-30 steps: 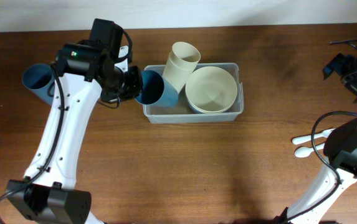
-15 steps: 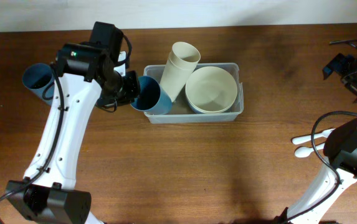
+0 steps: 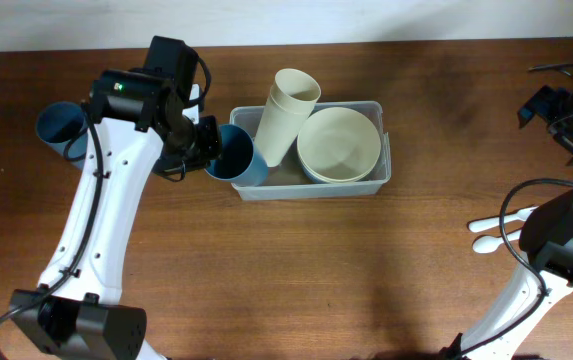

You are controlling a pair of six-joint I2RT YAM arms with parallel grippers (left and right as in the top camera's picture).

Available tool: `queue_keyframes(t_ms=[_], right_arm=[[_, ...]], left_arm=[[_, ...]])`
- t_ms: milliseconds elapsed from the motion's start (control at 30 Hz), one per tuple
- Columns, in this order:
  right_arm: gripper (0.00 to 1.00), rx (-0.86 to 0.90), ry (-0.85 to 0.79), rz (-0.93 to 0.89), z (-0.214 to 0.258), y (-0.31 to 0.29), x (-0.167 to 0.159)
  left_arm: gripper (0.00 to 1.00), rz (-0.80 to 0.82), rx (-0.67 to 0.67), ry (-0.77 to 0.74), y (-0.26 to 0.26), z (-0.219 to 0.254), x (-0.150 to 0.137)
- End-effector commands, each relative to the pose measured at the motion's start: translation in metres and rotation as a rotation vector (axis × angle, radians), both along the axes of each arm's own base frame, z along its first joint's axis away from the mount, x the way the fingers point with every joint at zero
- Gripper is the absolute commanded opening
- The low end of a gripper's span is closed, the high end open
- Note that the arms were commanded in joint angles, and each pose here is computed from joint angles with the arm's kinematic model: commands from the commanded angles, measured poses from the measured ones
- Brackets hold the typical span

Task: Pack container
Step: 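Lift the blue cup and carry it right into the container's front-left corner, then release the blue cup and retract the left gripper left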

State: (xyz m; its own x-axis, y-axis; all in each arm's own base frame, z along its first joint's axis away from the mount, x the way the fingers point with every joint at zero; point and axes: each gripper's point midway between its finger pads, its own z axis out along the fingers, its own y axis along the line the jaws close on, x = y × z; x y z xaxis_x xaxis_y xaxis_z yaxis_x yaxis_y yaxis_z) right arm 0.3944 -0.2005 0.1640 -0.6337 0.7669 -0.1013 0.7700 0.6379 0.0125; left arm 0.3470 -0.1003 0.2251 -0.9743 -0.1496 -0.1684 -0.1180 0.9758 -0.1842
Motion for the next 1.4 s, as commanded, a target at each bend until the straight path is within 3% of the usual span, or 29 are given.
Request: queue_keyframes(t_ms=[0, 333, 433, 600, 667, 1067, 1367], right_arm=[[0.99, -0.017, 0.0, -0.016, 0.004, -0.005, -0.003], [0.99, -0.017, 0.0, -0.016, 0.004, -0.005, -0.003], [0.99, -0.017, 0.0, -0.016, 0.004, -0.005, -0.003], [0.99, -0.017, 0.0, -0.016, 0.004, -0.005, -0.003], [0.99, -0.017, 0.0, -0.016, 0.004, -0.005, -0.003], [0.99, -0.017, 0.0, -0.016, 0.004, -0.005, -0.003], [0.99, -0.017, 0.0, -0.016, 0.004, -0.005, -0.003]], left_arm=[[0.02, -0.011, 0.011, 0.002, 0.001, -0.001, 0.001], [0.04, -0.011, 0.012, 0.022, -0.003, -0.018, 0.014], [0.12, -0.013, 0.005, 0.008, -0.004, -0.017, 0.017], [0.36, -0.043, 0.007, -0.008, -0.008, -0.017, 0.02], [0.39, -0.046, 0.007, -0.01, -0.009, -0.017, 0.02], [0.41, -0.05, -0.003, -0.051, -0.012, -0.007, 0.027], [0.45, -0.074, 0.016, -0.251, -0.007, 0.071, 0.039]])
